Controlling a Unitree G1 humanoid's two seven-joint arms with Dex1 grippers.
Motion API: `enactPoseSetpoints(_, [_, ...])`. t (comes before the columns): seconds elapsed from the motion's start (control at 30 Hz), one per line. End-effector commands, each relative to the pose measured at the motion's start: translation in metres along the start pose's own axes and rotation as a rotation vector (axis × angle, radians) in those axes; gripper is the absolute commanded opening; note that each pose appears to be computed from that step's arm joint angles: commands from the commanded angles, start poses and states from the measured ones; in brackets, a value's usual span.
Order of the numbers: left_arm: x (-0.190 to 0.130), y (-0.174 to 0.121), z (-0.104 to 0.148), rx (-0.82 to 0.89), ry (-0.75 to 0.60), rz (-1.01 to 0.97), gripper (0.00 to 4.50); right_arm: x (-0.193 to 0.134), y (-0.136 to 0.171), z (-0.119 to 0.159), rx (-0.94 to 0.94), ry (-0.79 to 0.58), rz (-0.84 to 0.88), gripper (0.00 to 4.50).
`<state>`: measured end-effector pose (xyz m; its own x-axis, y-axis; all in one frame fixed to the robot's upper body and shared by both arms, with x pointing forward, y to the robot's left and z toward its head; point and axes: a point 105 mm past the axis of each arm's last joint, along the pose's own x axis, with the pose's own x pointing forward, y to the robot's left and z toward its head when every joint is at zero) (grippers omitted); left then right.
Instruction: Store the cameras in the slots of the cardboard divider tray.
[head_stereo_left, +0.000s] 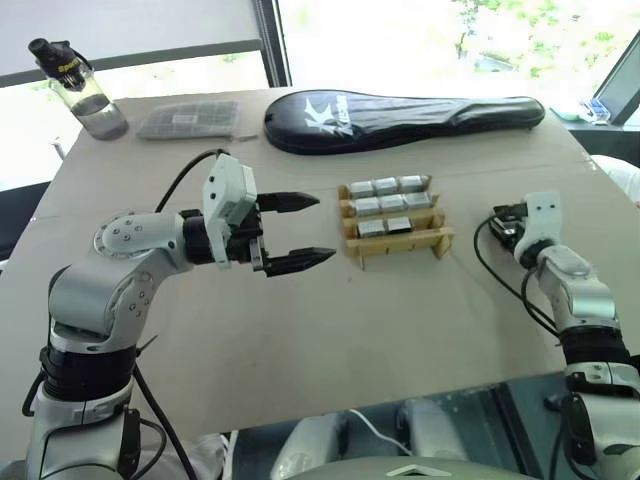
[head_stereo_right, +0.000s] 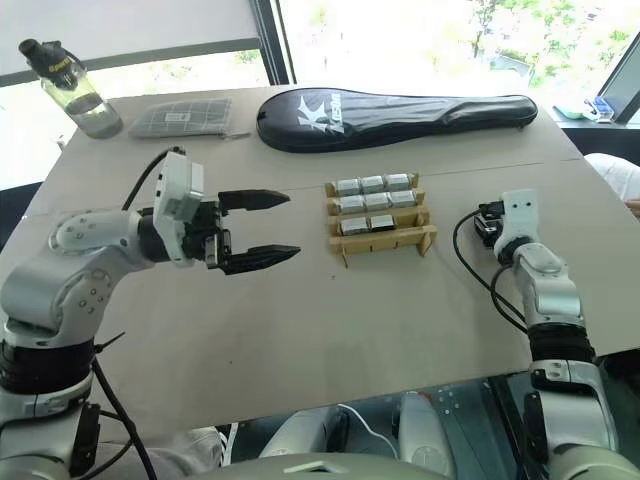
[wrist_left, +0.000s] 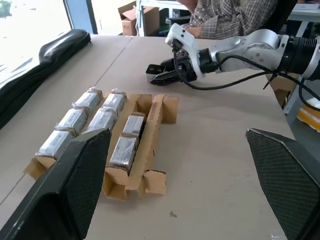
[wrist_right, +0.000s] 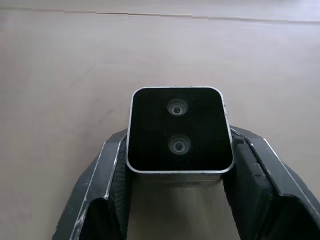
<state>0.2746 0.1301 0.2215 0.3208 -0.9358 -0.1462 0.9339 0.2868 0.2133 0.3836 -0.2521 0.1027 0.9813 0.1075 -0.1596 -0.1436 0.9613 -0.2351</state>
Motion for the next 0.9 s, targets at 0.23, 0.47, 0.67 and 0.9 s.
enactPoseSetpoints(0.23, [0.033, 0.033, -0.005, -0.053, -0.077, -0.086, 4.5, -0.063, 0.115, 0.088, -1.109, -0.655, 0.44, 1.98])
enactPoseSetpoints(0.47, [0.069, 0.045, -0.013, -0.04, -0.054, -0.191, 4.5, -0.078, 0.168, 0.113, -1.304, -0.95, 0.475, 1.98])
enactPoseSetpoints(0.67, [0.078, 0.038, -0.004, -0.058, -0.101, -0.27, 4.5, -0.08, 0.179, 0.12, -1.322, -1.004, 0.463, 1.98])
enactPoseSetpoints(0.9, [0.074, 0.034, -0.01, -0.091, -0.07, -0.304, 2.62, -0.081, 0.182, 0.121, -1.287, -1.018, 0.446, 1.98])
